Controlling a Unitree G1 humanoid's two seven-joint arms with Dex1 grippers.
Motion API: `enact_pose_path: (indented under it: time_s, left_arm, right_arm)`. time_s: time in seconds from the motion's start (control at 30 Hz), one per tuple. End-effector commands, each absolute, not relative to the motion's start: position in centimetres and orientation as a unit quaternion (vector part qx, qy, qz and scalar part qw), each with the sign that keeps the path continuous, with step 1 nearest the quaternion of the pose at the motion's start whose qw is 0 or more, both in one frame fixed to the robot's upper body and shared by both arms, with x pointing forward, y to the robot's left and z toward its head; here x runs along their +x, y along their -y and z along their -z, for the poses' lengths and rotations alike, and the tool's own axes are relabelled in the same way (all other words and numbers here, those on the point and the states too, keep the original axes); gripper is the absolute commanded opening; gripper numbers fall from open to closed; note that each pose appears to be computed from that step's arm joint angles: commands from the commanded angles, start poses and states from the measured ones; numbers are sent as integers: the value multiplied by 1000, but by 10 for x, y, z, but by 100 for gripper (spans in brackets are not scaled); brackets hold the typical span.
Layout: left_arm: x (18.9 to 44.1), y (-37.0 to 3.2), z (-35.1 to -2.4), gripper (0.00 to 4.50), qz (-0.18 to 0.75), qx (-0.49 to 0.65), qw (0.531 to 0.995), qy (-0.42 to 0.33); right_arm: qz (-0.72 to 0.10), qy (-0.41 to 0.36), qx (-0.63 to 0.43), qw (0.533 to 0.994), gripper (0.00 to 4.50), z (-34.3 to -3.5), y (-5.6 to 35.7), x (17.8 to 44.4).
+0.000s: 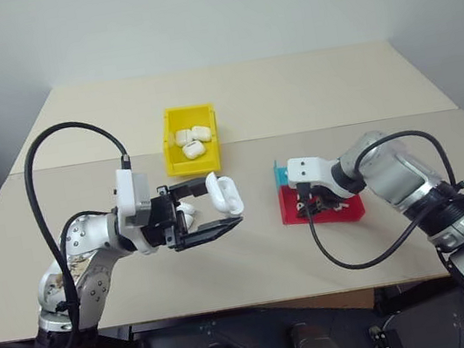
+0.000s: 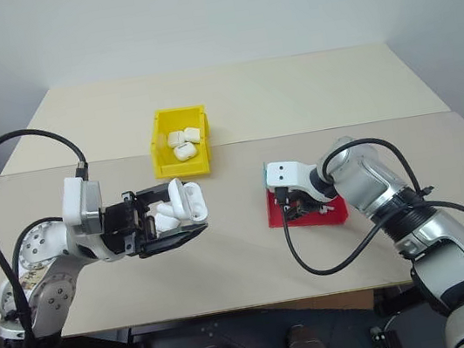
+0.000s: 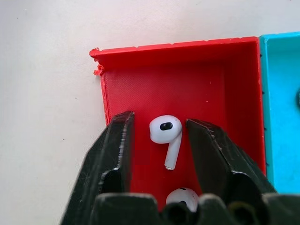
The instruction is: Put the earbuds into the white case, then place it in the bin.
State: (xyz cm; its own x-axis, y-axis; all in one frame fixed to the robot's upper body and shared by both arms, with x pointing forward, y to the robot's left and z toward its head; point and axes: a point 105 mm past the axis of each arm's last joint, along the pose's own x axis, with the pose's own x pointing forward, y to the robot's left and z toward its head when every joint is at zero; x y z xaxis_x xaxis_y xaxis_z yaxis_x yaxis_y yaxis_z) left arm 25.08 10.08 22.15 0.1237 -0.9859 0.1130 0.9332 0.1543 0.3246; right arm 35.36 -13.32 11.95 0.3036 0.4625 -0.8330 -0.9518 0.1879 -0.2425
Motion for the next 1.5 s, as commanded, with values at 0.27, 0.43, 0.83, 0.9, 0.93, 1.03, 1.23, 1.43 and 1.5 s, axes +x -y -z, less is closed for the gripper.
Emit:
enact_pose_path:
  time_s: [0.27,0.43,0.83,0.9,0.93,1.03,1.23,1.43,1.5]
  left_arm:
    - [244,-98,-234,278,656,86,730,174]
    - [242,-90,-240,278,667,74,717,187]
    - [257,-64,-252,278,683,25,702,203]
    - [261,-62,-253,278,682,15,704,197]
    - [262,-61,-253,278,682,12,704,196]
    - [263,-59,-254,278,687,5,700,194]
    - [262,-56,-254,278,694,1,693,195]
    - [262,-55,-256,278,695,2,691,199]
    - [262,-56,-256,278,695,4,690,200]
  right_arm:
    - [-484,-290,-352,747,63,-138,138,349]
    - [-512,-206,-237,800,63,-184,127,328]
    - [-535,142,110,825,63,-301,110,270]
    - [-548,162,130,810,63,-306,103,258]
    - [-550,165,128,809,63,-306,98,254]
    - [-567,174,127,795,63,-307,81,240]
    - [-566,153,109,803,63,-298,69,237]
    - [-547,140,97,820,63,-290,72,248]
    - [-543,139,95,823,63,-289,73,250]
